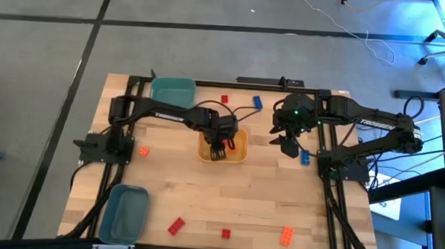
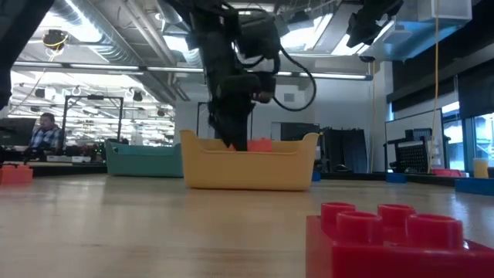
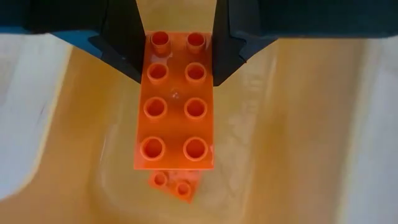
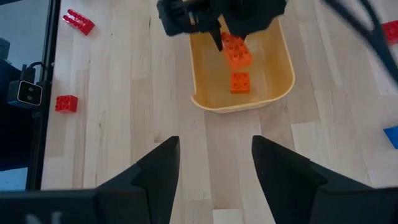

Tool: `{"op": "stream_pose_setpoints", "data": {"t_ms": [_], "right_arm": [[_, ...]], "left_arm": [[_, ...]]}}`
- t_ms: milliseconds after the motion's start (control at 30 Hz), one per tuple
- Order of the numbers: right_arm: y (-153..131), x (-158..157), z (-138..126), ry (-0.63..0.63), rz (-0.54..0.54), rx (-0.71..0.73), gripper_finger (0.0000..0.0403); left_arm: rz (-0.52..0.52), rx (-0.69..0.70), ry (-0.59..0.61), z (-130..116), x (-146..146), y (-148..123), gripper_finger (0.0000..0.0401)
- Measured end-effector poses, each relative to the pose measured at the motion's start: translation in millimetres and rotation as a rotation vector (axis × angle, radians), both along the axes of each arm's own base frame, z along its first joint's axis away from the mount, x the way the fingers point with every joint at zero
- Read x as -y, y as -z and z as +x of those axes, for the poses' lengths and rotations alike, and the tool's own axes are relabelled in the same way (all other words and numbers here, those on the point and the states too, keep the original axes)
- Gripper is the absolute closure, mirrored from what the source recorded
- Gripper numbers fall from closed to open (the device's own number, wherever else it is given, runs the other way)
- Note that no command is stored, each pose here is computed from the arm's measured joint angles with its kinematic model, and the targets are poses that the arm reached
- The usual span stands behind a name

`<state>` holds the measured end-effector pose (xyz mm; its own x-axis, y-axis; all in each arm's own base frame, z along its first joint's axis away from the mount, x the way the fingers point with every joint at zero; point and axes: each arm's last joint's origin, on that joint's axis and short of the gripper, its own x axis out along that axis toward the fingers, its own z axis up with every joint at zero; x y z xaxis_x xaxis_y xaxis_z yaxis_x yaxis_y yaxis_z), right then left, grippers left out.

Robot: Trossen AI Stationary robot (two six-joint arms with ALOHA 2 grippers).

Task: Sort & place blocks by color
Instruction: Put the orange 8 stud game piece into the yellow bin

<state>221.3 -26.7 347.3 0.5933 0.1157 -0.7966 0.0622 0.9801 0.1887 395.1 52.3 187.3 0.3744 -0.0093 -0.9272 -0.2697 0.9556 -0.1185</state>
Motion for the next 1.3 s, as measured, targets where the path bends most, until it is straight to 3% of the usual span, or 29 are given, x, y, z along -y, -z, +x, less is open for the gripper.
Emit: {"op": "stream_pose_setpoints", "data": {"t_ms": [333, 1133, 1300], "right_arm": [[0.0, -0.1, 0.0, -0.001, -0.001, 0.0, 0.0201], [0.1, -0.1, 0.0, 0.0, 0.001, -0.001, 0.0201], [0.1, -0.1, 0.0, 0.0, 0.001, -0.001, 0.0201]], "left_arm": [[-0.008, -0.056, 0.001, 6.7, -1.0, 26.8, 0.0269], [0.001, -0.088, -0.092, -0.5, -9.5, 21.1, 0.0269], [-0.056, -0.08, -0.086, -1.1, -13.5, 21.0, 0.0246]]}}
